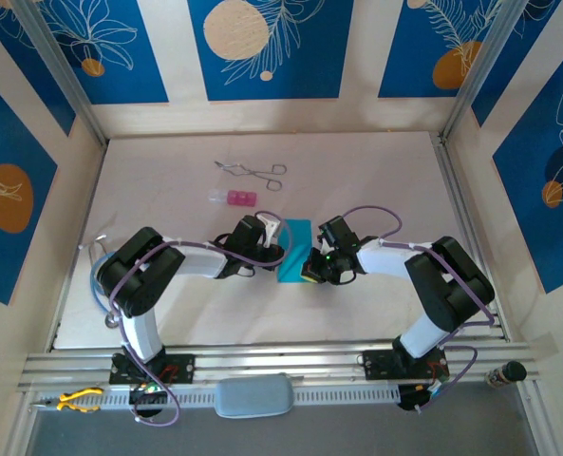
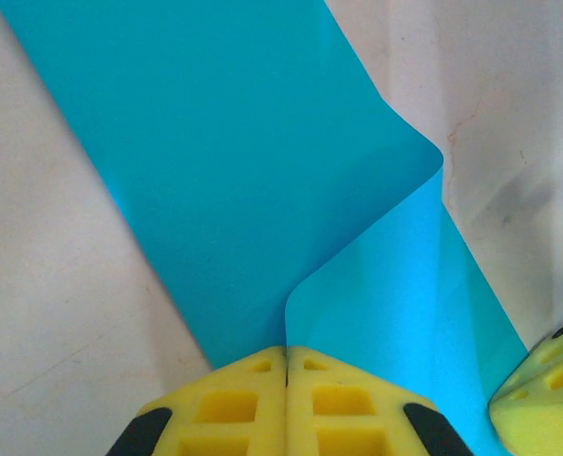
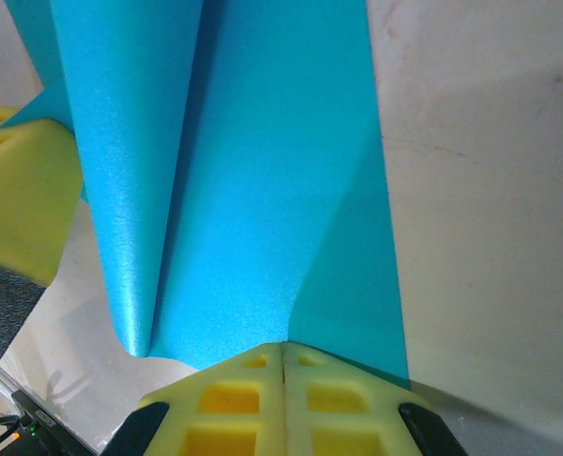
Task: Fold a paper plane with a square sheet of paper (pick it up from the middle)
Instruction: Fold the triangle a second time at the center of the table.
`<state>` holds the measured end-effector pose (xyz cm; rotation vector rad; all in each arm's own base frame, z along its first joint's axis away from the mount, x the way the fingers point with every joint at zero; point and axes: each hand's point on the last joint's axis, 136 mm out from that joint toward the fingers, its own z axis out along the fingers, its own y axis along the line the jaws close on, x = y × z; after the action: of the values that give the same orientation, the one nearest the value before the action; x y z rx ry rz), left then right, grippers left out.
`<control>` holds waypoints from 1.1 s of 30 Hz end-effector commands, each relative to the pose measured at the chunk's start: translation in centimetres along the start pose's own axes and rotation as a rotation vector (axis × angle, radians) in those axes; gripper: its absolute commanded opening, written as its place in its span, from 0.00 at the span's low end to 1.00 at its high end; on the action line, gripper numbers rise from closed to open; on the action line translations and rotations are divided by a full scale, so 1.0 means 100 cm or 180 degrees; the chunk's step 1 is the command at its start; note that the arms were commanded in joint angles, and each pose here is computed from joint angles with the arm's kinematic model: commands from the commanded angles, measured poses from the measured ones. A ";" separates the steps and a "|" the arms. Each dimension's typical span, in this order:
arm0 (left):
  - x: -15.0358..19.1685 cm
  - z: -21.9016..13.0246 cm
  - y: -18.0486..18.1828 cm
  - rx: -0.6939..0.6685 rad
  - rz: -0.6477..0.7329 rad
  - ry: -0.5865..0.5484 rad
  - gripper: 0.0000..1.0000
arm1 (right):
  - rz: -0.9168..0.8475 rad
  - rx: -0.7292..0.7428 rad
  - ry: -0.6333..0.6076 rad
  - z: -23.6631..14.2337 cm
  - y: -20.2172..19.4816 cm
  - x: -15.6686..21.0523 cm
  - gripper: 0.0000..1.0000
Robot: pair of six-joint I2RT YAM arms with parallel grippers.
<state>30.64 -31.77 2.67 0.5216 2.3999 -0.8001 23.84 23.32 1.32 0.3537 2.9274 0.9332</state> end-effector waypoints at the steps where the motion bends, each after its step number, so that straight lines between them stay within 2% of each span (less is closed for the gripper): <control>1: -0.010 0.001 0.001 0.0046 0.0047 -0.0077 0.00 | 0.0130 0.0406 0.0190 0.008 -0.035 0.017 0.00; 14: 0.002 0.006 0.009 -0.0027 -0.0022 0.0045 0.00 | 0.0095 0.0362 0.0172 0.007 -0.031 0.015 0.00; 24: 0.011 0.006 0.006 0.0041 -0.0048 0.0141 0.00 | -0.0015 -0.0419 -0.0166 -0.026 0.034 -0.016 0.01; 29: 0.012 0.006 0.007 0.0036 -0.0050 0.0159 0.00 | 0.0047 -0.0668 -0.0329 -0.035 0.050 -0.031 0.00; 33: 0.010 0.007 0.006 0.0047 -0.0051 0.0152 0.00 | 0.0106 -0.0821 -0.0240 -0.029 0.062 -0.039 0.00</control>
<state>30.67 -32.00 2.45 0.5273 2.3979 -0.8220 27.28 24.24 5.85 0.4126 2.7355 1.1441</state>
